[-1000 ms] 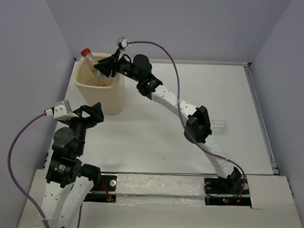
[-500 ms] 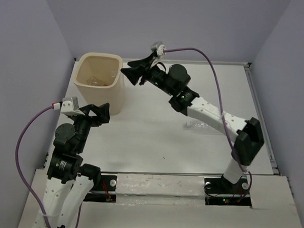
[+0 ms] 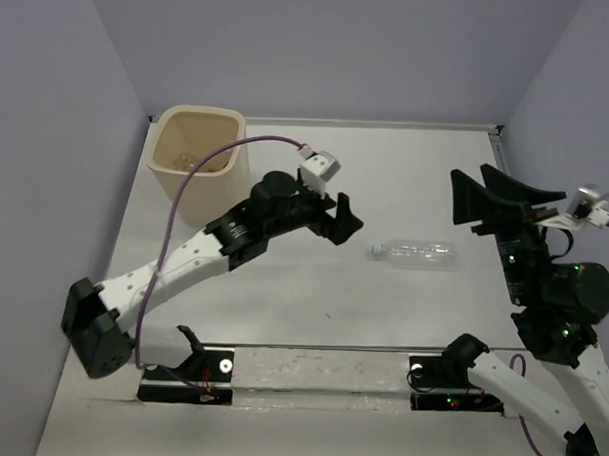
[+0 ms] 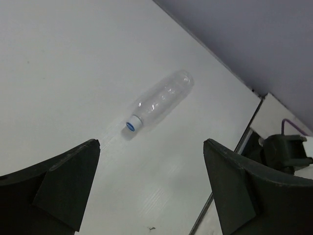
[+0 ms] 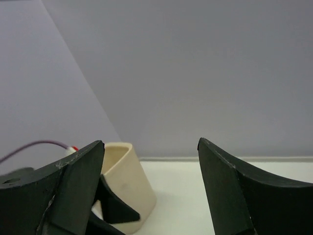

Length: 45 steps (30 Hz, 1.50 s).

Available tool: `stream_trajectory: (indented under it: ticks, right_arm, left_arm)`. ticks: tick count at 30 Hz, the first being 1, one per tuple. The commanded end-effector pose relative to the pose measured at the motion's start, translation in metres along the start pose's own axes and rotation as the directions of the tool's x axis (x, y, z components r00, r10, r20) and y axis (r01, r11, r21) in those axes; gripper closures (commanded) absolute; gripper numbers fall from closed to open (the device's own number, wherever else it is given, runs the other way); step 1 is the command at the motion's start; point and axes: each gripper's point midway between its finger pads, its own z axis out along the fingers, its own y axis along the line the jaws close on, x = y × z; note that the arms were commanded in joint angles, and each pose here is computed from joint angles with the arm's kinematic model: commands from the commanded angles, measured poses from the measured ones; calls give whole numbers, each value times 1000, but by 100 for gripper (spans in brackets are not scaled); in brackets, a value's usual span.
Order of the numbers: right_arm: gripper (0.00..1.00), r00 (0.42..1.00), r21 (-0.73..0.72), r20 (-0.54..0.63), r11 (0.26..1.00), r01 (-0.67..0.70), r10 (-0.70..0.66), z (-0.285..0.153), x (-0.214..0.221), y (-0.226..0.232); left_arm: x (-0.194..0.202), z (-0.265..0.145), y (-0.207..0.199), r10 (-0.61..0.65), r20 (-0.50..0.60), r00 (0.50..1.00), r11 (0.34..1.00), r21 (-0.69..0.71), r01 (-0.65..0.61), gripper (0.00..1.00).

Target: Put the plastic bottles in the bin

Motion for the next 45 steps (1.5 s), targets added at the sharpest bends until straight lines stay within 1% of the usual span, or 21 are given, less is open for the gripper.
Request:
stream_trajectory:
  ticks: [1,3,6,9,10,11,13,15,22,26,28,30,31,32,33,34,38,40,43,44,45]
  right_arm:
    - [17,997,161,76,987,17,-29,-40,-51,-31]
    - [17,993,155,115,988,-19,1,-62,-69,-33]
    - [17,995,134,102,991,-19,5,-80,-69,-35]
    - [18,997,141,78,990,-5,-6,-87,-61,-40]
    - [18,996,134,86,991,-10,-1,-92,-64,-39]
    - [18,997,121,83,993,-8,-2,-93,-63,-38]
    - [18,996,110,86,994,1,-10,-96,-65,-37]
    - [18,997,103,79,995,15,-23,-98,-68,-35]
    - [18,998,67,46,997,30,-33,-99,-60,-30]
    - [19,998,81,56,996,32,-37,-101,-62,-34]
    - [20,998,76,54,997,30,-34,-100,-61,-32]
    - [20,998,74,49,997,29,-33,-98,-59,-32]
    - [21,999,66,44,997,29,-32,-97,-58,-30]
    - [21,999,66,39,998,25,-28,-95,-56,-29]
    - [21,999,57,38,998,23,-26,-95,-56,-27]
    - [21,999,55,33,998,19,-21,-94,-55,-27]
    - [21,999,30,50,1000,-5,3,-98,-61,-22]
    - [22,999,18,52,1000,-15,14,-99,-61,-20]
    - [22,998,-18,46,999,-30,31,-97,-59,-13]
    - [22,999,-21,36,999,-30,31,-95,-53,-13]
    - [22,999,-45,35,998,-38,39,-92,-52,-8]
  left_arm:
    - [10,85,-49,231,-68,971,970,100,-224,1]
    - [35,131,-58,311,-145,939,948,115,-296,1]
    - [55,181,-74,430,-162,888,900,157,-407,1]
    - [87,218,-77,488,-191,851,865,237,-443,1]
    - [70,228,-93,502,-140,854,849,269,-455,1]
    - [103,240,-88,521,-209,828,840,299,-453,1]
    - [94,255,-104,573,-160,804,798,334,-502,1]
    - [116,274,-108,611,-179,771,771,357,-528,1]
    - [183,317,-85,662,-269,699,741,374,-558,1]
    - [223,309,-72,653,-354,670,752,414,-513,1]
    - [229,303,-65,650,-372,663,756,403,-516,10]
    - [222,304,-62,651,-365,665,757,370,-538,26]
    - [215,300,-63,647,-361,672,761,360,-540,40]
    - [203,302,-66,646,-329,689,761,340,-552,42]
    - [175,298,-73,641,-284,713,764,318,-561,43]
    - [177,291,-67,627,-297,720,777,307,-550,43]
    - [89,269,-57,564,-159,811,824,179,-538,43]
    - [35,236,-41,512,-90,854,858,96,-504,44]
    - [-52,178,-32,443,102,891,896,0,-445,44]
    - [-81,160,-7,417,153,896,909,-65,-412,44]
    - [-133,123,-10,379,291,878,925,-107,-364,43]
